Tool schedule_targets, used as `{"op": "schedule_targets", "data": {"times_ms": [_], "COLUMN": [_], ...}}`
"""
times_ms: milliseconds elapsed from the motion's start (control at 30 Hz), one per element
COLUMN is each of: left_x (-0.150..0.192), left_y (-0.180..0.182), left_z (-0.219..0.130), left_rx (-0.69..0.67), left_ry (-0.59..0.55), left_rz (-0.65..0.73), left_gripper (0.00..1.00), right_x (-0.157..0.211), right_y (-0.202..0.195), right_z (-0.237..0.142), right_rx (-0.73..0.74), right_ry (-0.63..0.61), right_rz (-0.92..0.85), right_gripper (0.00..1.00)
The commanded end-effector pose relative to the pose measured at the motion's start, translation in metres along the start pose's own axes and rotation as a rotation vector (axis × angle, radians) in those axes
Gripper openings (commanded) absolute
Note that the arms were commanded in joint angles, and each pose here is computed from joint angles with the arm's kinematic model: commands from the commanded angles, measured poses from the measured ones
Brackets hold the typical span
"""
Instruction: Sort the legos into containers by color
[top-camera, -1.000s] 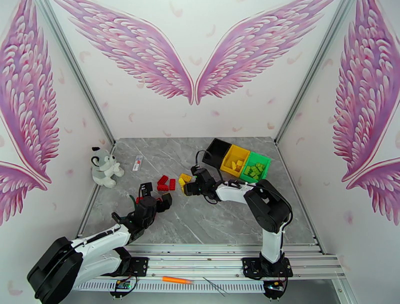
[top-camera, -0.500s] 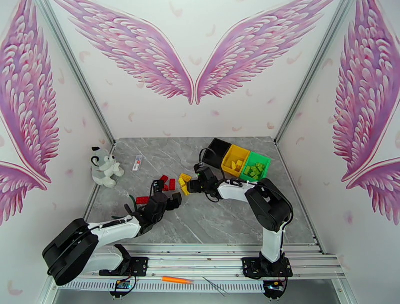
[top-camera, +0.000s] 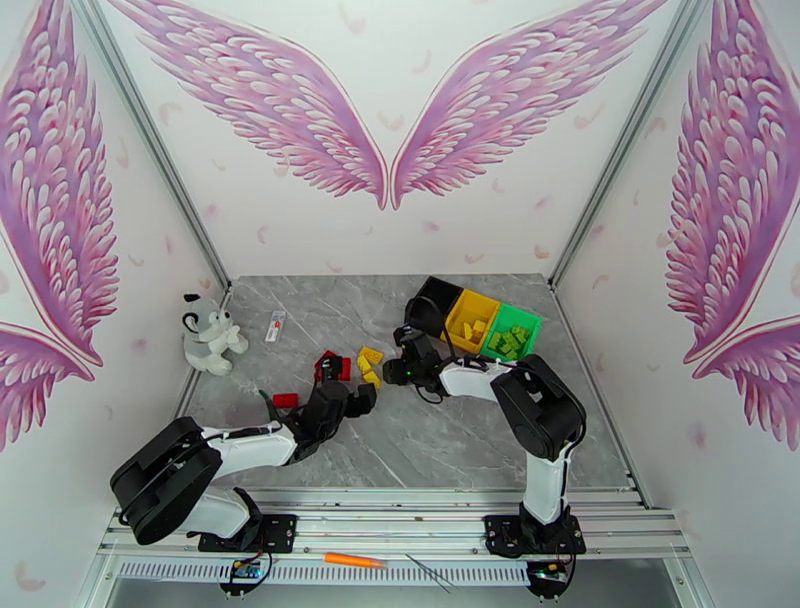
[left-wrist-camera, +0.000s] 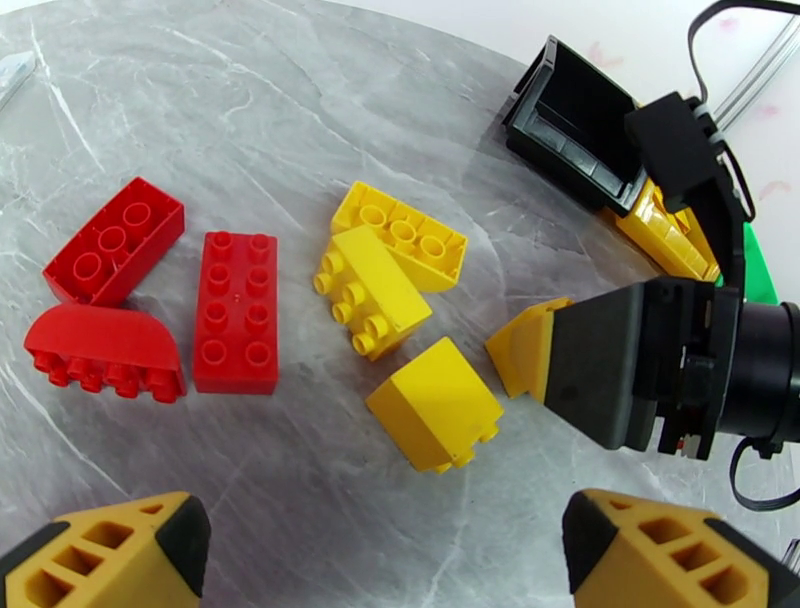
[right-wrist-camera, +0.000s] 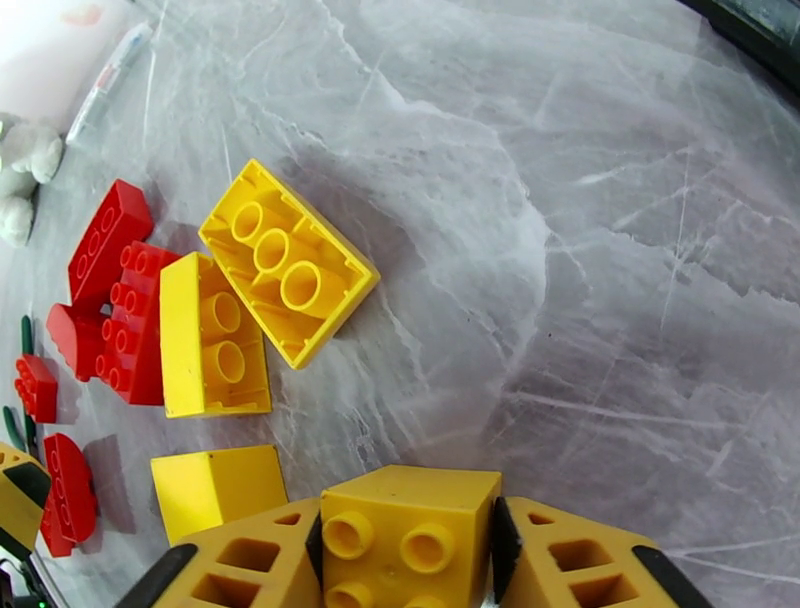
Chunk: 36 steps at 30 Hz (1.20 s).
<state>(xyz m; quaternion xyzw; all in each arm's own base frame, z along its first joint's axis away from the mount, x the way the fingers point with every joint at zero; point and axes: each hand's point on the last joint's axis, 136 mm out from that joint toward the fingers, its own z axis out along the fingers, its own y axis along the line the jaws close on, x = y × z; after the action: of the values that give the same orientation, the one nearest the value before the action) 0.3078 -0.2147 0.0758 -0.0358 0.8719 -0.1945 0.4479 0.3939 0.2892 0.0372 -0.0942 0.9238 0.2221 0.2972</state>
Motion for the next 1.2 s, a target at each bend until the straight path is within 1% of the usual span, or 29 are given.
{"op": "schedule_targets", "data": {"times_ms": [0, 133, 200, 333, 367, 467, 600, 700, 833, 867, 1000, 1100, 1167], "left_x": [-0.013, -0.021, -0.029, -0.045, -0.05, -0.065, -0.088, -0.103, -0.113, -0.113, -0.105, -0.098, -0.094], "left_y": [-0.016, -0.032, -0.048, -0.087, -0.099, -0.139, -0.186, -0.206, -0.212, -0.21, -0.19, -0.168, -0.151], "left_z": [0.003, 0.006, 0.01, 0.023, 0.027, 0.037, 0.048, 0.049, 0.04, 0.037, 0.029, 0.023, 0.019], "left_rx": [0.039, 0.07, 0.101, 0.173, 0.195, 0.272, 0.34, 0.364, 0.374, 0.371, 0.329, 0.278, 0.243], "left_ry": [-0.023, -0.024, -0.022, -0.027, -0.029, -0.04, -0.072, -0.091, -0.111, -0.114, -0.111, -0.11, -0.113], "left_rz": [-0.008, 0.015, 0.039, 0.09, 0.103, 0.158, 0.232, 0.252, 0.259, 0.259, 0.254, 0.246, 0.225], "left_gripper": [0.99, 0.99, 0.99, 0.99, 0.99, 0.99, 0.99, 0.99, 0.99, 0.99, 0.99, 0.99, 0.99], "right_x": [-0.001, -0.014, -0.025, -0.046, -0.053, -0.075, -0.108, -0.13, -0.151, -0.155, -0.166, -0.168, -0.166], "right_y": [-0.008, -0.011, -0.016, -0.042, -0.054, -0.086, -0.132, -0.159, -0.184, -0.189, -0.193, -0.183, -0.173], "right_z": [-0.001, -0.021, -0.036, -0.067, -0.077, -0.106, -0.142, -0.155, -0.156, -0.154, -0.147, -0.148, -0.15], "right_rx": [0.046, 0.068, 0.076, 0.131, 0.154, 0.199, 0.315, 0.379, 0.439, 0.452, 0.463, 0.417, 0.387], "right_ry": [-0.008, -0.062, -0.098, -0.164, -0.183, -0.254, -0.361, -0.403, -0.399, -0.397, -0.374, -0.386, -0.393], "right_rz": [0.005, 0.007, 0.017, 0.065, 0.091, 0.172, 0.256, 0.297, 0.329, 0.333, 0.327, 0.314, 0.303], "right_gripper": [0.39, 0.32, 0.3, 0.27, 0.27, 0.27, 0.3, 0.32, 0.34, 0.38, 0.64, 0.72, 0.75]}}
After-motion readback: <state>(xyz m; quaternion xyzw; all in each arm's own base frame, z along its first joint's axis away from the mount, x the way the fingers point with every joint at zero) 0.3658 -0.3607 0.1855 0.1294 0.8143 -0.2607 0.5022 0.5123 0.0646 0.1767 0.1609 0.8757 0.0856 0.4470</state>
